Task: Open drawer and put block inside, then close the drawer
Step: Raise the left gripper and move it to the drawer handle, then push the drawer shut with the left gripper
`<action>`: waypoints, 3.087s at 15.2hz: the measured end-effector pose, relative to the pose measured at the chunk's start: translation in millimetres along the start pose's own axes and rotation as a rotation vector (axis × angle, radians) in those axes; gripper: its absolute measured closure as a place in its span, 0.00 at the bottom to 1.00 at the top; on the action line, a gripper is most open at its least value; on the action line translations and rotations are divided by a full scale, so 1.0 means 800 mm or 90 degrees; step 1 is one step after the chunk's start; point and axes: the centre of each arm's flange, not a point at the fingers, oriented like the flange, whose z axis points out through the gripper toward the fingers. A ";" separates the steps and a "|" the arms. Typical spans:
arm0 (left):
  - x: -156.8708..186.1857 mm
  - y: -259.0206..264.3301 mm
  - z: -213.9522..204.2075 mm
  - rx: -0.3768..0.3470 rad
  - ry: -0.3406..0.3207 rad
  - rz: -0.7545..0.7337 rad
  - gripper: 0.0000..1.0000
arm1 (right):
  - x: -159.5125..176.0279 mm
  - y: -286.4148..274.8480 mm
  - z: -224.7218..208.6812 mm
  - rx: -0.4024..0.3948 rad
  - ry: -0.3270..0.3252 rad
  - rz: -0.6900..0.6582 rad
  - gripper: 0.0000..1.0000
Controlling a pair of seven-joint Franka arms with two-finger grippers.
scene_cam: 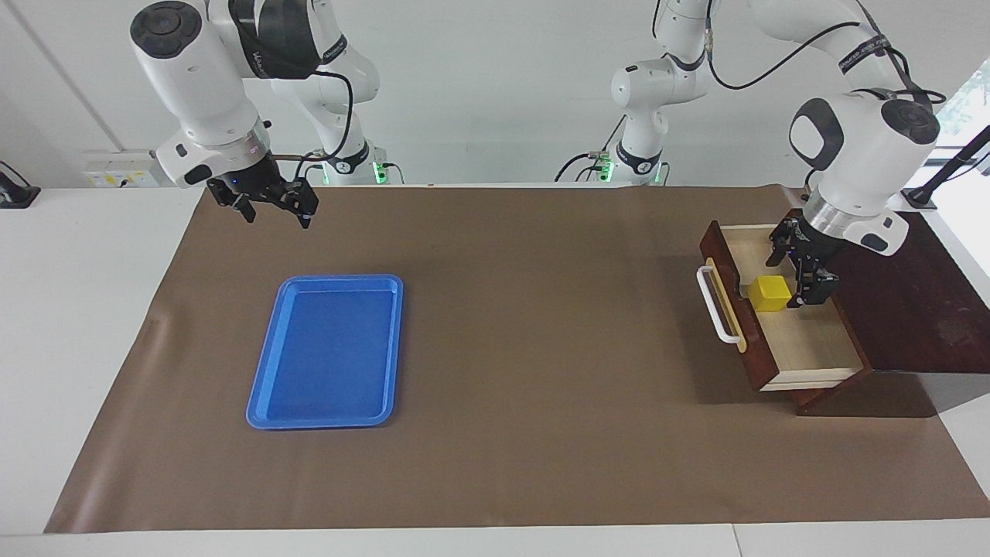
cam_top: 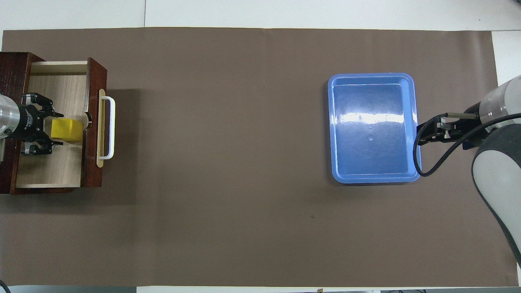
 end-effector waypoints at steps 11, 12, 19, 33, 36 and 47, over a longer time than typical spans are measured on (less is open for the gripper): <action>-0.231 -0.018 -0.038 0.023 0.005 0.016 0.00 | 0.000 0.000 0.000 0.000 0.000 0.000 0.01; -0.231 -0.019 -0.031 0.029 0.007 0.016 0.00 | 0.000 0.000 0.000 0.000 0.000 0.000 0.01; -0.200 -0.026 0.042 0.029 0.028 0.055 0.00 | 0.000 0.000 0.000 0.000 0.000 0.000 0.01; -0.086 -0.020 0.059 0.047 0.030 0.094 0.00 | 0.000 0.000 0.000 0.000 0.000 0.000 0.01; -0.068 -0.021 0.058 0.047 0.030 0.089 0.00 | 0.000 0.000 0.000 0.000 0.000 0.000 0.01; 0.060 -0.022 0.052 0.011 0.046 0.012 0.00 | 0.000 0.002 0.000 0.000 -0.001 0.001 0.01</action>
